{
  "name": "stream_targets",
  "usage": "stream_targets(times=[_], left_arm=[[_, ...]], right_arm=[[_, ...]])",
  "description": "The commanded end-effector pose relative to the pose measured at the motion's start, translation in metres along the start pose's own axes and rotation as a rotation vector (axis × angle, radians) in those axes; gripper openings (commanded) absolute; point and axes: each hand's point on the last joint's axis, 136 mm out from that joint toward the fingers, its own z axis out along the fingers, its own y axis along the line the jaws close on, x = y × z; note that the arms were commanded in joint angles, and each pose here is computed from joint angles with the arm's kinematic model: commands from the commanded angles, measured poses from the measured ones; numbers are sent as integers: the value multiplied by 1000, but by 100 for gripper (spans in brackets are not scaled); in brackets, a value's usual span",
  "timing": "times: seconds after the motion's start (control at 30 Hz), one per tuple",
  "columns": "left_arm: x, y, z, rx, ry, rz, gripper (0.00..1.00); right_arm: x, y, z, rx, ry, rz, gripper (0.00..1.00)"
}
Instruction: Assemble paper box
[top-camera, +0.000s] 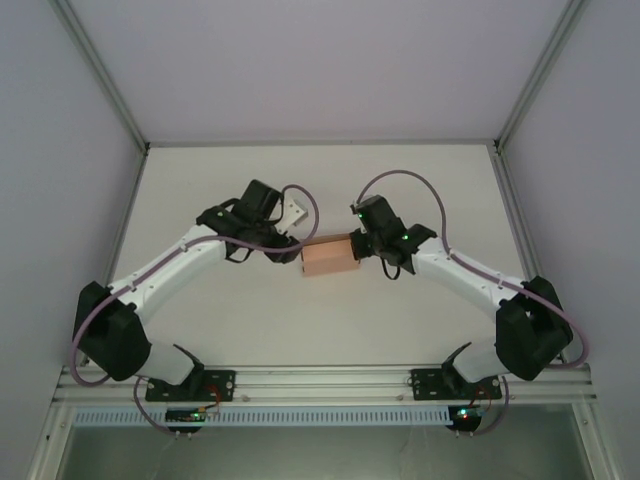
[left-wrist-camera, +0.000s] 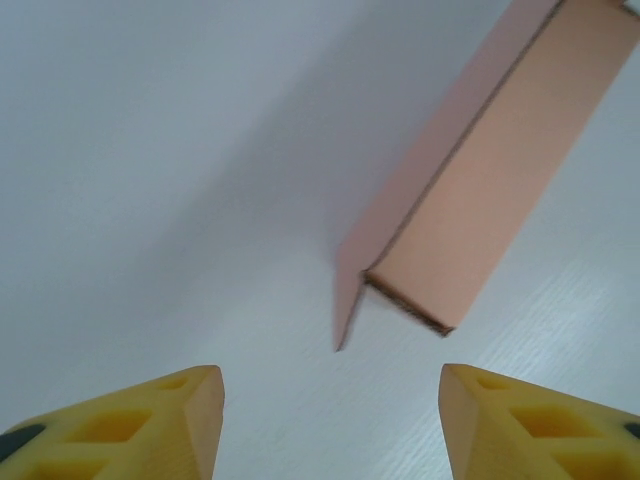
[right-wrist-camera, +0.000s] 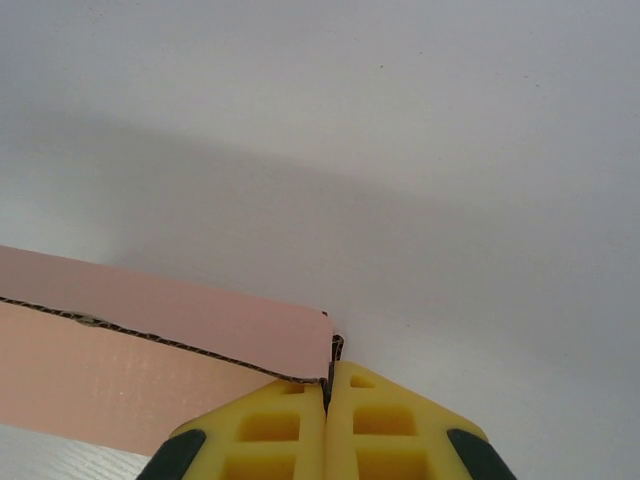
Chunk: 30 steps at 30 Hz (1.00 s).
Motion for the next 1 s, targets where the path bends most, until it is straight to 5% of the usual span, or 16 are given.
stream_targets(times=[0.0,0.27,0.97], left_arm=[[-6,-16,-1,85,-44,-53,57],[-8,-8,19,57,-1,-58,50],[-10,-4,29,47,43,-214,0]], right_arm=[[11,-5,2,44,59,13,0],[14,1,2,21,79,2,0],[25,1,9,96,24,-78,0]])
